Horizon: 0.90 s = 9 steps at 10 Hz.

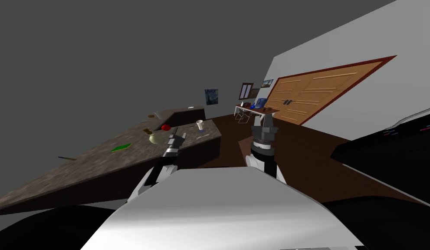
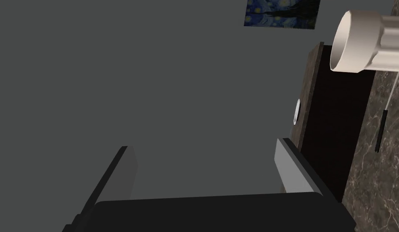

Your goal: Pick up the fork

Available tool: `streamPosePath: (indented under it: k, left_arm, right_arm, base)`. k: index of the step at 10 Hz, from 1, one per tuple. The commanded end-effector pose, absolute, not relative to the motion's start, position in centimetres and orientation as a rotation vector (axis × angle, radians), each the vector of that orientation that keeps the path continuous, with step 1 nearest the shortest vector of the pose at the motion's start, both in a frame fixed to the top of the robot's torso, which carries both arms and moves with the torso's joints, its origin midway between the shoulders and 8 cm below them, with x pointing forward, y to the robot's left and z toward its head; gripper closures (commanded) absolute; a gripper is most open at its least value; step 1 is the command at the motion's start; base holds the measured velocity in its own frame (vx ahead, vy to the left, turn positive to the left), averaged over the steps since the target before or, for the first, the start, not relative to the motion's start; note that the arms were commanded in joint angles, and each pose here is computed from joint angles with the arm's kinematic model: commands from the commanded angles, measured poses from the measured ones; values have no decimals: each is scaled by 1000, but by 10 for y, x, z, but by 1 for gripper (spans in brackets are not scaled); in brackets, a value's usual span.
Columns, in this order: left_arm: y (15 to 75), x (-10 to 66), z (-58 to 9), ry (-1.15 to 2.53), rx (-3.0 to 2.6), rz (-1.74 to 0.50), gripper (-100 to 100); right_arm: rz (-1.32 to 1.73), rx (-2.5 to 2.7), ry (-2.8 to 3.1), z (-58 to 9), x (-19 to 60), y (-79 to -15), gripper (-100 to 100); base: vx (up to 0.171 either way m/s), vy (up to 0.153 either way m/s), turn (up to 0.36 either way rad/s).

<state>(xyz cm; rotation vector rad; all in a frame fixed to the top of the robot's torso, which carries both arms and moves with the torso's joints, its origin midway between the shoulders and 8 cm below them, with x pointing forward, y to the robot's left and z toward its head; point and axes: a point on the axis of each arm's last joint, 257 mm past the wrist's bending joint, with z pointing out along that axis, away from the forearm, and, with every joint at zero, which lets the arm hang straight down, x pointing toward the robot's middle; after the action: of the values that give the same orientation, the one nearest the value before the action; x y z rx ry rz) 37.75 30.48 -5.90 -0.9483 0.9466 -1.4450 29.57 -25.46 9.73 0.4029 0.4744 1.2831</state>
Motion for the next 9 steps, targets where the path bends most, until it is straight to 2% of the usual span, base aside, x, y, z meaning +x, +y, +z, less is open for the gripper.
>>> streamPosePath:
  k: [1, 2, 9]
  left_arm:
    - [312, 382, -69, 994, -992, -1438, -100]
    - [317, 384, -74, 1015, -1025, -1441, -100]
    - [337, 392, -108, 1139, -1184, -1393, -100]
  right_arm:
    - [1283, 403, 474, 97, 296, -255, 0]
    - [1283, 403, 474, 97, 296, -255, 0]
    - [1283, 403, 474, 97, 296, -255, 0]
  base:
    - [0, -26, -189]
    - [1, -35, -326]
    - [5, -22, -147]
